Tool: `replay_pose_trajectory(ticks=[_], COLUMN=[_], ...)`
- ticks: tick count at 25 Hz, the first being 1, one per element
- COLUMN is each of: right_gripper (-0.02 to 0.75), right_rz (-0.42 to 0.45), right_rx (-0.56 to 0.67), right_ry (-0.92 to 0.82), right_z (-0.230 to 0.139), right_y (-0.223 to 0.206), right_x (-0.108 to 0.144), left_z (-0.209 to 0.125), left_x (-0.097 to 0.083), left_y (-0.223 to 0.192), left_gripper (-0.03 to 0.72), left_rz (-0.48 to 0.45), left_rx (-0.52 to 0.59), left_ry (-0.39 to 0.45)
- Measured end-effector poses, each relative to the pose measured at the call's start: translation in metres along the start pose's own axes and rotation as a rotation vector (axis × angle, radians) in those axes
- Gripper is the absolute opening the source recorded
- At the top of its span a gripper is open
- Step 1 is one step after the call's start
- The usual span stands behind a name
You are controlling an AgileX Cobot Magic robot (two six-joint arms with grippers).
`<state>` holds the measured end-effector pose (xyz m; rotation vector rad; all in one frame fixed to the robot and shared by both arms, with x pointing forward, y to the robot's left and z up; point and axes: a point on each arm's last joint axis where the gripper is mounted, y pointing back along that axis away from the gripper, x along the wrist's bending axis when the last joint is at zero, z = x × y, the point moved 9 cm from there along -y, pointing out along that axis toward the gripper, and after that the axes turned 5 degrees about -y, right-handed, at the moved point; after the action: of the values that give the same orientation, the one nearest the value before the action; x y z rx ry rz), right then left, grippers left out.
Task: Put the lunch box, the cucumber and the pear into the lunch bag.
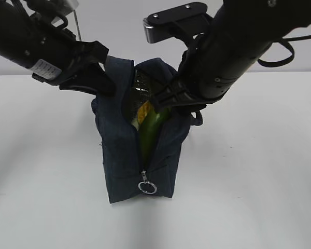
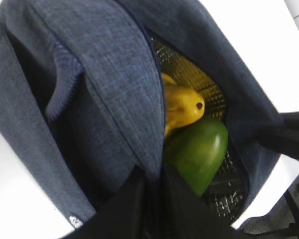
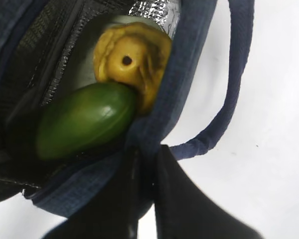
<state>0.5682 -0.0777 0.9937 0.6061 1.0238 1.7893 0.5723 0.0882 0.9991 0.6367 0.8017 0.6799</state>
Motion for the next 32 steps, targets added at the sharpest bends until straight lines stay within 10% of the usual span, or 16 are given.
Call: replay_pose_trajectory(ticks=[13,22,32], right_gripper=[0.049,0.354,0.383], right_rz=[0.039,0.047,0.054], right_rx=[0.033,0.037,-0.015], right_ry=[-0.001,0.003,-0.002], right_z=[-0.006,-0.006,-0.001], right_y=[0.0,-0.001,0.023], right_x=[0.007,0.009,0.006], left_z=[-0.001,0.0,-0.009], left_x=[-0.001,-0.001,0.001], left_y=[-0.005,-0.005,0.014], left_gripper=[0.06,0.246,0.334], left_rz=[-0.006,-0.005,0.058], left_rx=[0.004,0.002,0.043], left_ry=[0.002,0.001,-0.109])
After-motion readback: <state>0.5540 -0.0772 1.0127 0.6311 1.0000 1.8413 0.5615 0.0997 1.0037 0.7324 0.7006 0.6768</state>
